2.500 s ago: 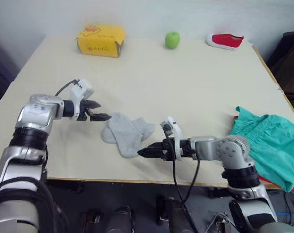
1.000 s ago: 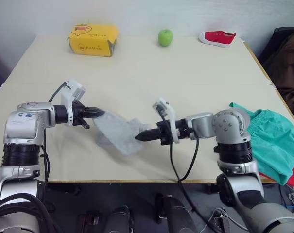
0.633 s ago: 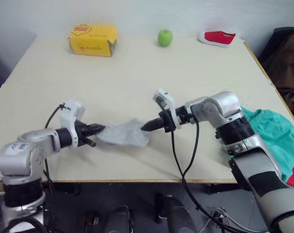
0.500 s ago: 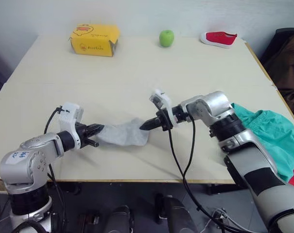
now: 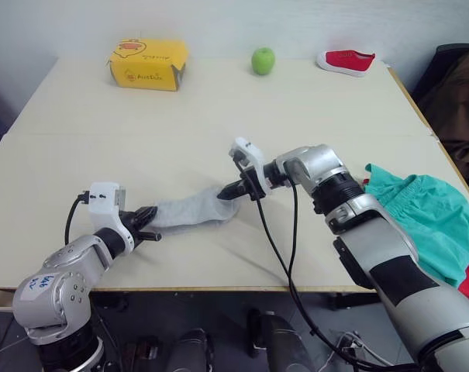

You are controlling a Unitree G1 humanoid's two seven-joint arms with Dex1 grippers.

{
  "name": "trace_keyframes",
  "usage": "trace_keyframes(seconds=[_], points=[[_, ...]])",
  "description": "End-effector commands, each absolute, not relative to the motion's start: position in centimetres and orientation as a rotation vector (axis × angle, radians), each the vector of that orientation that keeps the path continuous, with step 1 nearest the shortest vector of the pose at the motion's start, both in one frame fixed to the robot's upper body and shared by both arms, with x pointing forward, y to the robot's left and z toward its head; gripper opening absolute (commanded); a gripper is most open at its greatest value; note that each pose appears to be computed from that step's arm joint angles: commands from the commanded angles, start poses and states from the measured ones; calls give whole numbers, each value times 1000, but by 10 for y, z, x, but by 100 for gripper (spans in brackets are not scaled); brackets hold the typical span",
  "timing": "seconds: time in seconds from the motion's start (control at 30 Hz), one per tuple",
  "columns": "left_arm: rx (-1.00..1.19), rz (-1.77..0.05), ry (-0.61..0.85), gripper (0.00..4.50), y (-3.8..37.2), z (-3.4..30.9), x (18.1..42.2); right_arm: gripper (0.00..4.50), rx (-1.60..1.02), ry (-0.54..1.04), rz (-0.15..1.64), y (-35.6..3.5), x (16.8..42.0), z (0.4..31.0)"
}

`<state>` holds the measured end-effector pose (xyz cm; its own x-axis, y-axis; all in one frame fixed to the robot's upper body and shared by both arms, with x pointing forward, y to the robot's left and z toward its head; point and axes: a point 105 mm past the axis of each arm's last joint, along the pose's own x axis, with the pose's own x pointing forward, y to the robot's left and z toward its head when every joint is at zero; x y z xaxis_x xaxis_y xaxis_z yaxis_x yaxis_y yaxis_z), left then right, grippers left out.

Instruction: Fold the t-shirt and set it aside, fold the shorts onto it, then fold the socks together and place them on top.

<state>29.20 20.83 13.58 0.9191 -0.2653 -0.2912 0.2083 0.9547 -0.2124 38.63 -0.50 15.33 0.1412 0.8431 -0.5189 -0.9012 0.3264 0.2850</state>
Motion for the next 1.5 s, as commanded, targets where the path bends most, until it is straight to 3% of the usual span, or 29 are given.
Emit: trace_keyframes(seconds=[0.03,0.2,0.3,0.33,0.53,0.63,0.73,0.87,0.93,1.0,1.5], points=[[-184,-245,297,4,208,139,293,4,-108,596,1262,0,392,170],[-212,-289,314,4,194,134,290,4,-118,590,1239,-5,396,167],[-224,-290,323,0,193,131,290,57,-121,572,1237,-8,397,173],[-226,-294,327,45,192,130,289,94,-117,566,1240,-9,397,176],[-212,-353,286,214,192,146,284,289,-89,424,1305,-12,389,213],[-185,-472,195,233,188,175,275,289,-74,296,1363,-13,369,233],[-147,-523,151,235,192,192,271,222,-111,235,1368,-8,354,228],[-127,-579,125,147,193,205,270,88,-160,200,1359,4,340,208],[-104,-622,141,74,188,205,269,8,-169,195,1337,10,340,200],[-91,-657,163,6,183,202,270,0,-191,190,1319,14,339,191],[35,-662,262,2,176,160,292,0,-237,294,1200,5,350,136]])
